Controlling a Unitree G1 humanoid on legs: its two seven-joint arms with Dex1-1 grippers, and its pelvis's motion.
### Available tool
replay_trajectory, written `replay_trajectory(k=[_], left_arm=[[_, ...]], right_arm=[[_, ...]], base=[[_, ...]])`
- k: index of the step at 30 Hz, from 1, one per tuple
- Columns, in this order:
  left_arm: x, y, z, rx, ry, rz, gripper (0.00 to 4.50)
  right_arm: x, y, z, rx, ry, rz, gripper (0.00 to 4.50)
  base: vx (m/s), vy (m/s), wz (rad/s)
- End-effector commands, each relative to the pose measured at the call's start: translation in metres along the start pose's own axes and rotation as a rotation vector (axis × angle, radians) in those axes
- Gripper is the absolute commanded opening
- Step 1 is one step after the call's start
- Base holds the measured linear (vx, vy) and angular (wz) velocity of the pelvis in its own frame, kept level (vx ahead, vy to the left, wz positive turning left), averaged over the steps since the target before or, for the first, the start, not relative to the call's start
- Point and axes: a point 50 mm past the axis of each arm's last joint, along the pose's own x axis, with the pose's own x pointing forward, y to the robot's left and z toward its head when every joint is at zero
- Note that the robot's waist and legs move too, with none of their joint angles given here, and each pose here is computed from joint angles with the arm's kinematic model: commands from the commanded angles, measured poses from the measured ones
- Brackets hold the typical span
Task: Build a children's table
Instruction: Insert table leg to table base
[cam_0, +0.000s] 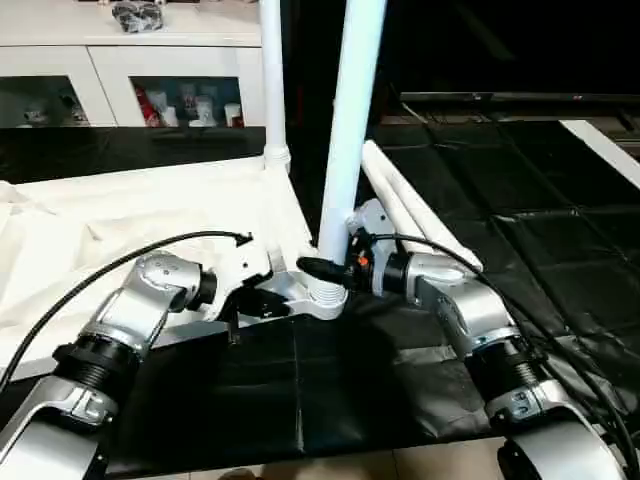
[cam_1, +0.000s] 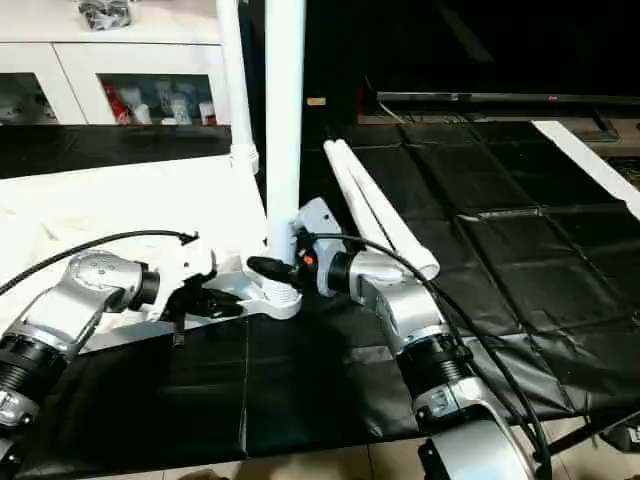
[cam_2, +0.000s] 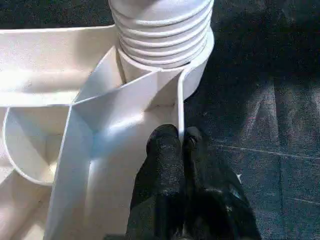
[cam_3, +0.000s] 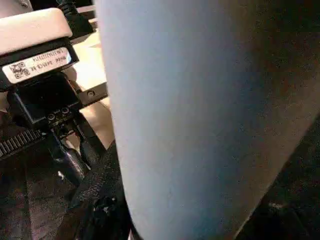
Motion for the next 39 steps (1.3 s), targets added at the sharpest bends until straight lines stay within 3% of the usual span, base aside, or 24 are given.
replay_trajectory(k=[1,8,14,19,22,29,34,39], left_arm=[[-0.002,0.003,0.002,0.027,0.033,0.011,0.0],[-0.004,0.004,0.004,0.026,0.029,0.01,0.0],[-0.009,0.009,0.006,-0.021,-0.002,0.037,0.0],[-0.014,0.014,0.006,-0.043,-0.007,0.068,0.0],[-0.016,0.019,0.005,-0.053,-0.001,0.106,0.0],[-0.017,0.022,0.005,-0.058,0.001,0.136,0.0],[-0.015,0.021,0.002,-0.049,0.011,0.145,0.0],[-0.014,0.019,0.0,-0.034,0.023,0.148,0.0]], right_arm=[[0.0,0.001,-0.015,0.033,0.06,0.005,1.92],[-0.003,-0.005,-0.014,0.116,-0.017,-0.035,1.92],[-0.011,-0.004,-0.027,0.223,-0.102,-0.074,1.92],[-0.016,0.002,-0.04,0.257,-0.16,-0.11,1.92],[-0.021,0.008,-0.048,0.226,-0.185,-0.144,1.92],[-0.027,0.02,-0.059,0.128,-0.151,-0.148,1.92],[-0.026,0.025,-0.063,0.004,-0.034,-0.084,1.92],[-0.019,0.024,-0.059,-0.036,0.026,0.009,1.92]], base=[[0.0,0.0,0.0],[0.0,0.0,0.0],[0.0,0.0,0.0],[0.0,0.0,0.0],[0.0,0.0,0.0],[0.0,0.0,0.0],[0.0,0.0,0.0],[0.0,0.0,0.0]])
